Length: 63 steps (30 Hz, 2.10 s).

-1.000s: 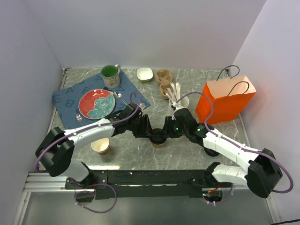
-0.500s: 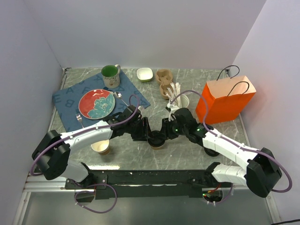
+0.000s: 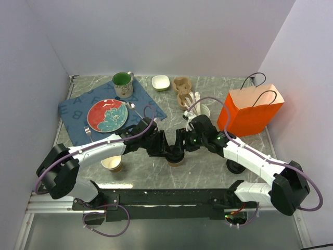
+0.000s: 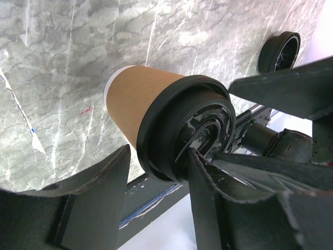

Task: Pack the takeout coffee

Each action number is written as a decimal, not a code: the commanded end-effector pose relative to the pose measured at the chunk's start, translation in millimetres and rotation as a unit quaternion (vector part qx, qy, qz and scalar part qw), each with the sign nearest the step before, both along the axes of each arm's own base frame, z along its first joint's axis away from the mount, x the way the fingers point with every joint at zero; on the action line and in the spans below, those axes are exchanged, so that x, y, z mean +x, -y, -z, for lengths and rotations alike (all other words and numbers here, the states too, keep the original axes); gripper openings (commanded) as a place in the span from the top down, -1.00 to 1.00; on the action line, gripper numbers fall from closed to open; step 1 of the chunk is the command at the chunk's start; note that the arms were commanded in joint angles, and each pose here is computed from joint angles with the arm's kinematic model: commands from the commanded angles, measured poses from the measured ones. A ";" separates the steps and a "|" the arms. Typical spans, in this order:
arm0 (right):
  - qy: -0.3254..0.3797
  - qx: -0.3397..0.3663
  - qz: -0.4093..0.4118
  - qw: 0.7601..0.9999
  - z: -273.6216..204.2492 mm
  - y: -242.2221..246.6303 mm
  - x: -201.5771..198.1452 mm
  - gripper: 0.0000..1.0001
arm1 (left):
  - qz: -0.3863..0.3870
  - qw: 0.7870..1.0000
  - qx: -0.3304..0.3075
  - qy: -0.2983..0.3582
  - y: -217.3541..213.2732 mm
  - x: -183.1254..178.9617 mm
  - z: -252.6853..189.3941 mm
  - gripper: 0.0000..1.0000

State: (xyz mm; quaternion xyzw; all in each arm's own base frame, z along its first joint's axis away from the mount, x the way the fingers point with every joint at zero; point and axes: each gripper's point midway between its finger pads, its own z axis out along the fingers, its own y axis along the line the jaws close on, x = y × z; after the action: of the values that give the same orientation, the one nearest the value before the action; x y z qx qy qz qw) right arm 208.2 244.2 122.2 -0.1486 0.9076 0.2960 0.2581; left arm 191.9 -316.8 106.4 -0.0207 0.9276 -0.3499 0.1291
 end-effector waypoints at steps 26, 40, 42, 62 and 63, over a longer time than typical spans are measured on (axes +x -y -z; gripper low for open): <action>-0.113 0.052 0.192 0.974 5.4 34.6 -28.0 0.14 | -0.028 0.998 0.053 -0.010 -16.6 -0.9 24.7 -0.05; -0.118 0.093 0.195 0.969 12.7 26.8 -28.1 0.17 | -0.025 0.998 0.058 -0.014 -15.6 -3.4 28.6 -0.05; -0.119 0.092 0.198 0.969 13.6 27.7 -27.9 0.17 | -0.023 0.998 0.057 -0.014 -14.3 -4.3 28.2 -0.04; -0.152 -0.009 0.255 0.955 89.8 71.1 -49.2 0.54 | -0.021 0.995 0.087 -0.042 -20.6 -17.3 55.7 -0.02; -0.155 -0.015 0.256 0.954 91.3 72.0 -50.2 0.54 | -0.021 0.995 0.090 -0.045 -21.5 -18.1 58.3 -0.02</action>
State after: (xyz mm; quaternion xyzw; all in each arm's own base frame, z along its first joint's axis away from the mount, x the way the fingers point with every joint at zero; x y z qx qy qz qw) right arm 176.5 213.2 89.7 0.1138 0.9075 0.3434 0.2134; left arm 192.1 -324.0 102.2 -0.0312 0.9262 -0.3517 0.1325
